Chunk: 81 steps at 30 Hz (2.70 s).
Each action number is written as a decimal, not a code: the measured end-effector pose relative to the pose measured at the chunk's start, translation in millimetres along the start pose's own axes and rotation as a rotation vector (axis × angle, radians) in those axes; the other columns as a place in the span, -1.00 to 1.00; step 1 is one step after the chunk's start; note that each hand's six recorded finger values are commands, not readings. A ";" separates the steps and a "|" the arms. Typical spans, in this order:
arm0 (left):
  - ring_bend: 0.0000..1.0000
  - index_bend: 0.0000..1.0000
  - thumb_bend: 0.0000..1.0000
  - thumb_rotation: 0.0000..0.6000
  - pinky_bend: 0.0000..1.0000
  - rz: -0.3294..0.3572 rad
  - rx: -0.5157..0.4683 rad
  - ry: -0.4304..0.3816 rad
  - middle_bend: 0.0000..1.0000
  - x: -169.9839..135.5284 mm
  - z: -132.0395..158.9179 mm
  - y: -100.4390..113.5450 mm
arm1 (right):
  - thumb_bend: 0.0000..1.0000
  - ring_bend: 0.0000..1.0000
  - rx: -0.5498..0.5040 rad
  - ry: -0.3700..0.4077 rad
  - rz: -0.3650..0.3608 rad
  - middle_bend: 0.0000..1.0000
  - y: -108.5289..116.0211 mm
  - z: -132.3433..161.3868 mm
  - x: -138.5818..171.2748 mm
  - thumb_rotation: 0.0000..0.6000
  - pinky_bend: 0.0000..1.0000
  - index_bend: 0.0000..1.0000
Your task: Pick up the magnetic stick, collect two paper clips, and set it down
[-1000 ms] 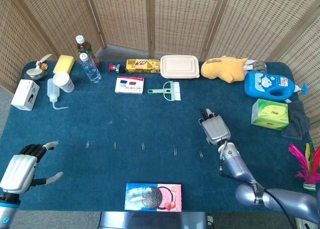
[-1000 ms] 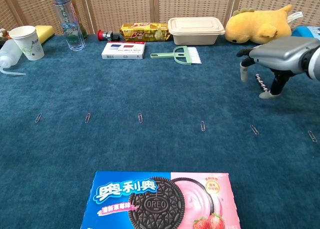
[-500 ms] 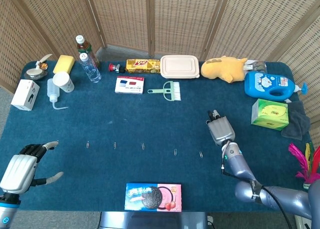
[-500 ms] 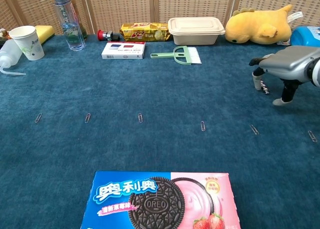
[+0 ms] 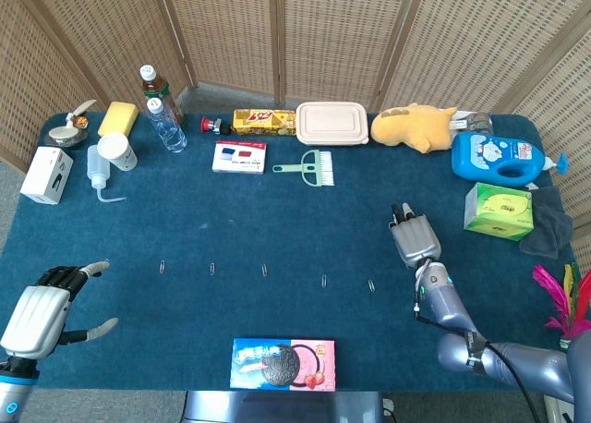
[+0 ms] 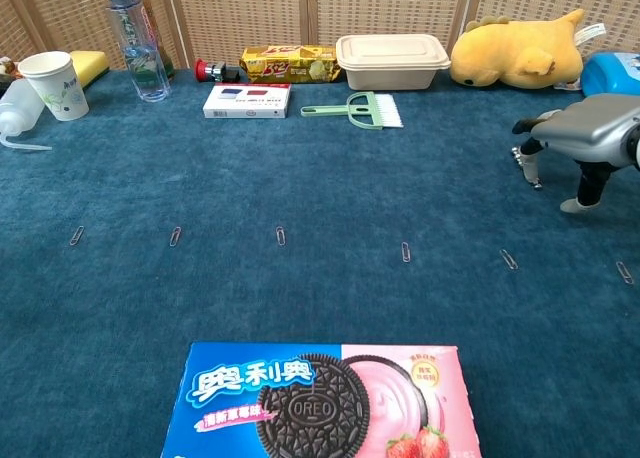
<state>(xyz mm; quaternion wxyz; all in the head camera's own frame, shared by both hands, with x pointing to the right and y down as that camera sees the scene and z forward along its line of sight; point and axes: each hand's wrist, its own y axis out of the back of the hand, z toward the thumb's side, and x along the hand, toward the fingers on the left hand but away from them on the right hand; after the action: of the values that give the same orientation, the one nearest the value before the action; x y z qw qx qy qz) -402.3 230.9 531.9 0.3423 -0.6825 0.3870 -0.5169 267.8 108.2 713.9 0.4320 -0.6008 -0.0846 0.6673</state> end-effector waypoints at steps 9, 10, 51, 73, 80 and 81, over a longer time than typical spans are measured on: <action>-0.41 -0.56 -0.60 0.47 -0.53 -0.003 0.002 -0.006 -0.34 0.1 1.4 -0.3 | -0.38 -0.89 0.009 -0.023 0.003 -0.98 -2.7 -5.5 -2.3 1.00 -0.18 -0.29; -0.41 -0.56 -0.60 0.47 -0.53 -0.002 0.003 -0.005 -0.34 0.2 1.4 0.0 | -0.38 -0.89 0.003 -0.021 0.002 -0.98 -2.0 -4.8 -2.0 1.00 -0.18 -0.29; -0.41 -0.56 -0.60 0.47 -0.53 0.012 0.002 -0.004 -0.34 -2.2 -1.5 1.5 | -0.39 -0.91 0.025 -0.078 0.003 -1.00 0.1 -20.8 -18.6 1.00 -0.17 -0.30; -0.41 -0.56 -0.60 0.47 -0.53 0.016 0.002 0.007 -0.34 -4.7 -5.2 2.7 | -0.38 -0.91 0.037 -0.075 0.028 -1.00 -7.0 -18.8 -14.8 1.00 -0.17 -0.31; -0.41 -0.56 -0.60 0.46 -0.53 0.021 0.002 0.004 -0.34 -4.6 -4.9 4.0 | -0.38 -0.91 0.057 -0.098 0.030 -1.00 -8.1 -27.8 -18.0 1.00 -0.17 -0.31; -0.41 -0.56 -0.60 0.47 -0.53 0.021 0.001 0.004 -0.34 -4.6 -4.8 4.1 | -0.38 -0.91 0.062 -0.101 0.030 -1.00 -8.2 -29.1 -18.4 1.00 -0.17 -0.31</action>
<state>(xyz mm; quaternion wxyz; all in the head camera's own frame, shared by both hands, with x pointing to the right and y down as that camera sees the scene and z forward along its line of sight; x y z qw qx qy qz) -408.5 232.8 527.5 0.3473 -0.6772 0.3944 -0.5151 295.4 88.9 724.7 0.4355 -0.5538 -0.0765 0.7055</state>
